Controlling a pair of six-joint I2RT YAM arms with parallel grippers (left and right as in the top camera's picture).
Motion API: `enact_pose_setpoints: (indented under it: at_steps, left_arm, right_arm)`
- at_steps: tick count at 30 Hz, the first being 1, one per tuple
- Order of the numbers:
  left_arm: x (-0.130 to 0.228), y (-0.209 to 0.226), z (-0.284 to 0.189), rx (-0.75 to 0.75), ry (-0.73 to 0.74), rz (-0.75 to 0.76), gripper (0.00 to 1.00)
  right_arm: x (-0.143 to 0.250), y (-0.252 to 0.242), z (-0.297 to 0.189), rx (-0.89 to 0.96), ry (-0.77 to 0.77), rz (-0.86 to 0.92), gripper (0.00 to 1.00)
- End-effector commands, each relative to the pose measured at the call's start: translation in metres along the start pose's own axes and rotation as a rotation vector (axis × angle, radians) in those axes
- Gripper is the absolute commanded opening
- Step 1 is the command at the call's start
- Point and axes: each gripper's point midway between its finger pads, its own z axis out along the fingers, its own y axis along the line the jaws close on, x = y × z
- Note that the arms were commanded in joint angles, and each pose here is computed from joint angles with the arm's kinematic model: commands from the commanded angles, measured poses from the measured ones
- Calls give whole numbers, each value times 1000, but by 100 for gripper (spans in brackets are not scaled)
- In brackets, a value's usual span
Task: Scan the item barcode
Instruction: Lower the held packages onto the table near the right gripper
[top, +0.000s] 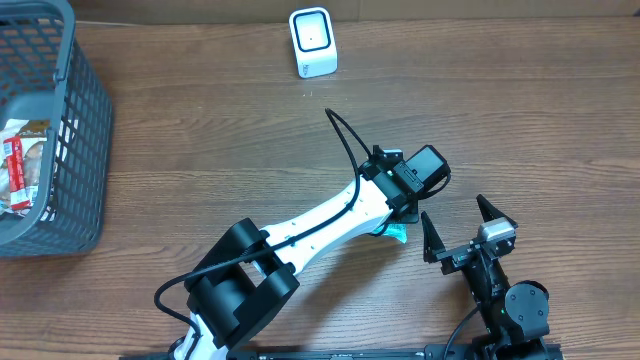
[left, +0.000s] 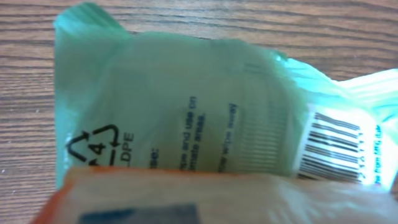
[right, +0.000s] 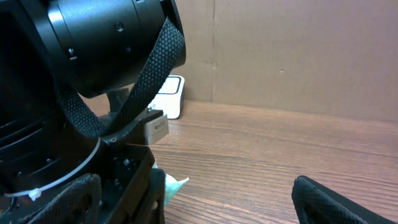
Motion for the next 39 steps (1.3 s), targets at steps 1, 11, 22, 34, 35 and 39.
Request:
enact_pose_setpoints:
  at_steps: [1, 11, 22, 34, 35, 39]
  left_arm:
    - [7, -1, 4, 12, 35, 16, 93]
    - [-20, -13, -38, 15, -20, 83, 100]
    - [-21, -15, -42, 62, 25, 178, 95]
    - [-15, -8, -41, 37, 51, 181, 54]
    - [-16, -8, -41, 37, 50, 180, 50]
    - [-16, -8, -41, 39, 49, 180, 49]
  right_arm:
    - [3, -1, 0, 4, 0, -4, 100]
    - [3, -1, 0, 4, 0, -4, 100]
    - [3, -1, 0, 4, 0, -4, 100]
    - [3, -1, 0, 4, 0, -4, 100]
    - [3, -1, 0, 4, 0, -4, 100]
    - [3, -1, 0, 4, 0, -4, 100]
